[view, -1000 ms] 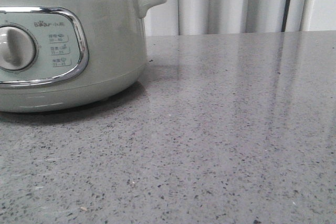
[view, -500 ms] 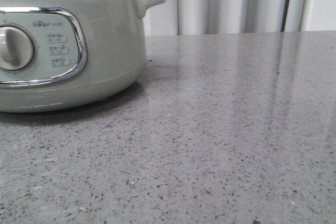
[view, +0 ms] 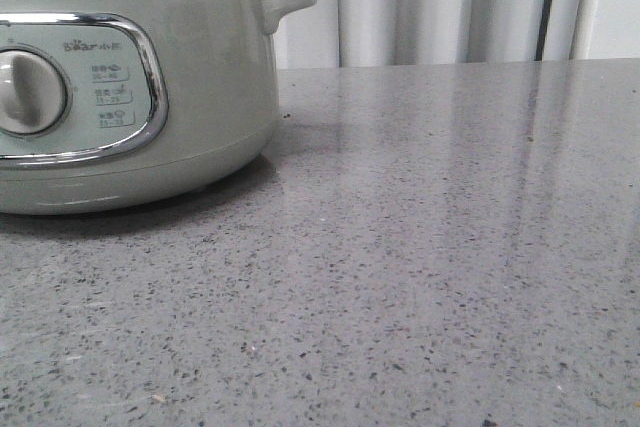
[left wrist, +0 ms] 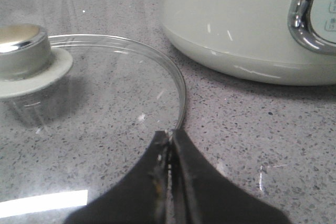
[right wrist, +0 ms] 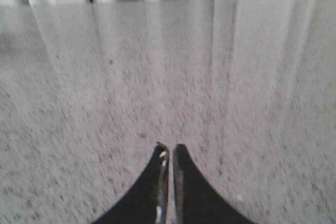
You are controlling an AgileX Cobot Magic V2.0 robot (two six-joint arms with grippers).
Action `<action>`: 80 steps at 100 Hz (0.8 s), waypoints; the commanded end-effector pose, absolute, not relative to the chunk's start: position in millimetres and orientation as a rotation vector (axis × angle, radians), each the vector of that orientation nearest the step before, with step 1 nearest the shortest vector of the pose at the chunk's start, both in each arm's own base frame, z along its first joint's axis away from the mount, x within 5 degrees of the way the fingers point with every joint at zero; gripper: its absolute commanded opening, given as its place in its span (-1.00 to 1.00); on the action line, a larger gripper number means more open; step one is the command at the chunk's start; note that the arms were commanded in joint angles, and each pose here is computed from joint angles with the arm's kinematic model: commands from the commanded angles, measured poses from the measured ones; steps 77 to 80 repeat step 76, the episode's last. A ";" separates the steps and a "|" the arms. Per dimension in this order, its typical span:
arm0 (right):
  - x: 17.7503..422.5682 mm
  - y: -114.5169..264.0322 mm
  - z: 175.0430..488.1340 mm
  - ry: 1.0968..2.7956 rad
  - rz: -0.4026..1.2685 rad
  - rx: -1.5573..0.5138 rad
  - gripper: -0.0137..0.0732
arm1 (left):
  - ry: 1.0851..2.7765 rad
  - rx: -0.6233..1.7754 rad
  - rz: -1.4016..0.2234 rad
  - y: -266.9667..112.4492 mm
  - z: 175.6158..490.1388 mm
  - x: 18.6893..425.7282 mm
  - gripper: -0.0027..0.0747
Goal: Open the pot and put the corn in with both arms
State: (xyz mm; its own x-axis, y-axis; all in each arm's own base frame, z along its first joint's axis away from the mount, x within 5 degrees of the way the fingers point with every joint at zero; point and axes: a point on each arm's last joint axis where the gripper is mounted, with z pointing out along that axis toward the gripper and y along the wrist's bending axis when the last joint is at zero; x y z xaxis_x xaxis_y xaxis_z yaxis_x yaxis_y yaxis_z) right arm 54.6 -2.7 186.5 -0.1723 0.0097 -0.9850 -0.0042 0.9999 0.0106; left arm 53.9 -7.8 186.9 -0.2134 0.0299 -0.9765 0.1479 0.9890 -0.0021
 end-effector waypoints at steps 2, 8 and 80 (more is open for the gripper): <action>53.2 -4.8 177.9 1.786 -0.017 0.014 -0.79 | 1.752 0.125 -0.131 -9.0 183.1 56.2 -0.98; 53.3 -4.7 178.6 1.778 -0.021 0.009 -0.79 | 1.752 0.125 -0.131 -9.0 183.1 56.2 -0.98; 53.4 -4.5 179.2 1.771 -0.019 0.007 -0.79 | 1.752 0.125 -0.131 -9.0 183.1 56.2 -0.98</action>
